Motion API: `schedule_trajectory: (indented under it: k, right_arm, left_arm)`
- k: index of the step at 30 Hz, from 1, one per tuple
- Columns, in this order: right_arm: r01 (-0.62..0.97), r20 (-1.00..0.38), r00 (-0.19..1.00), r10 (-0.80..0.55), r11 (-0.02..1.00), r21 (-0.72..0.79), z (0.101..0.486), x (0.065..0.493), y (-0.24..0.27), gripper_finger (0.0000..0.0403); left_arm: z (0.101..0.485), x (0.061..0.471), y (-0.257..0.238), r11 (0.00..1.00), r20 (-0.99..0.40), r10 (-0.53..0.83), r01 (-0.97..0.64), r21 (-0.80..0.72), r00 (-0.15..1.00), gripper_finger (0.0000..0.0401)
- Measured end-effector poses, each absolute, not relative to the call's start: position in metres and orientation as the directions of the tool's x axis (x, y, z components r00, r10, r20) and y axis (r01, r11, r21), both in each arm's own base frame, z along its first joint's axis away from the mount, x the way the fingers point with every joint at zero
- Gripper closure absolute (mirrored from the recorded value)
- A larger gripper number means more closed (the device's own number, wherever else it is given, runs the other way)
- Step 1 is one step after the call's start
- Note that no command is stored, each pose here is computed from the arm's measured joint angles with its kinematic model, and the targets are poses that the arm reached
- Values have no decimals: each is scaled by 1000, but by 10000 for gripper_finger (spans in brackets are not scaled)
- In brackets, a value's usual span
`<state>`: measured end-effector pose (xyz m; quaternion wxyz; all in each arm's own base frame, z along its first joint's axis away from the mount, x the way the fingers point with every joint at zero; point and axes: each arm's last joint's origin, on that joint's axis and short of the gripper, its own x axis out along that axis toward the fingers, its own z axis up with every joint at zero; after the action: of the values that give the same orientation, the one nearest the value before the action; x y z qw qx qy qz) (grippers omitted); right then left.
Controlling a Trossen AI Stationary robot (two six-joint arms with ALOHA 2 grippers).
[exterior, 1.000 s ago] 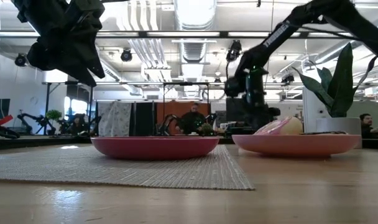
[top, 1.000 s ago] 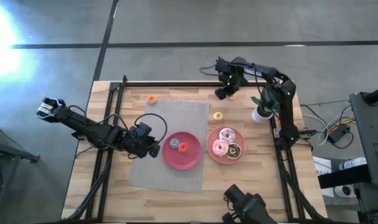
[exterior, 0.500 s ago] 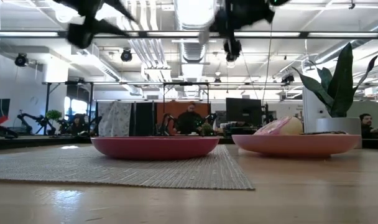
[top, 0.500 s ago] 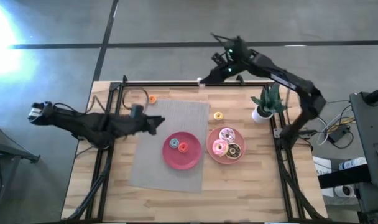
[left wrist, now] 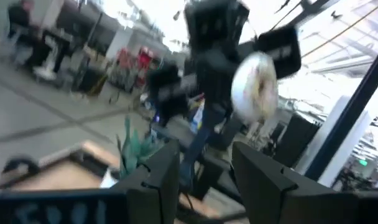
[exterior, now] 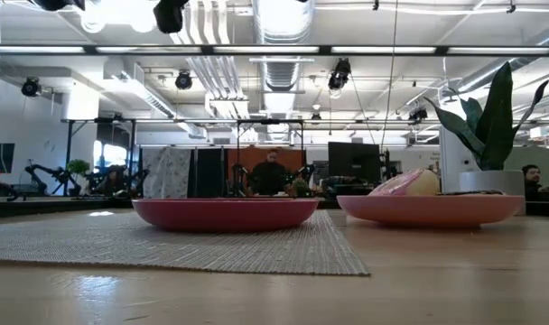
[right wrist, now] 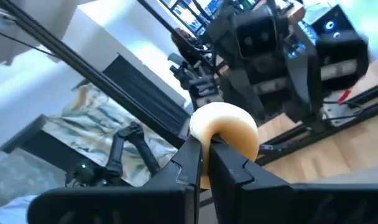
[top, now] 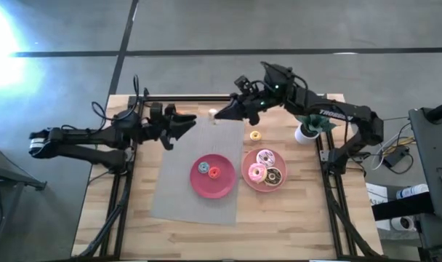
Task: Pick & Place donuts
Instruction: Put the small white donut on the light pink plate
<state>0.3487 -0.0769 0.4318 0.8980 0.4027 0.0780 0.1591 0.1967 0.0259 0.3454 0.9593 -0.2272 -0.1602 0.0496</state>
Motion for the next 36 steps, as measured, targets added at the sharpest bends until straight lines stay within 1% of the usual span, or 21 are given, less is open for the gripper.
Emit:
schedule_trajectory:
  k: [2,5,9,17,24,27,31,36]
  right_arm:
    - [-219,-15,936,353,612,760,428,354,-72,390]
    - [-214,-24,933,359,605,767,424,360,-67,390]
    - [-214,-23,932,361,601,770,422,363,-63,390]
    - [-229,-7,932,363,603,764,423,365,-58,390]
    - [-237,1,931,364,605,760,424,365,-58,390]
    - [-238,1,931,366,605,760,424,365,-57,390]
    - [-239,1,931,366,605,760,424,365,-57,390]
    - [-240,0,930,368,606,759,424,365,-57,390]
  left_arm:
    - [352,199,26,908,333,168,-14,-420,928,273]
    - [362,201,26,917,387,127,41,-397,913,264]
    - [367,206,24,910,388,51,117,-397,920,254]
    - [361,216,25,886,357,35,136,-443,934,245]
    - [363,221,24,882,412,-26,216,-420,911,245]
    - [362,224,24,881,407,-29,216,-421,913,245]
    - [366,228,23,877,412,-71,253,-409,908,245]
    - [369,236,24,878,405,-92,266,-399,910,245]
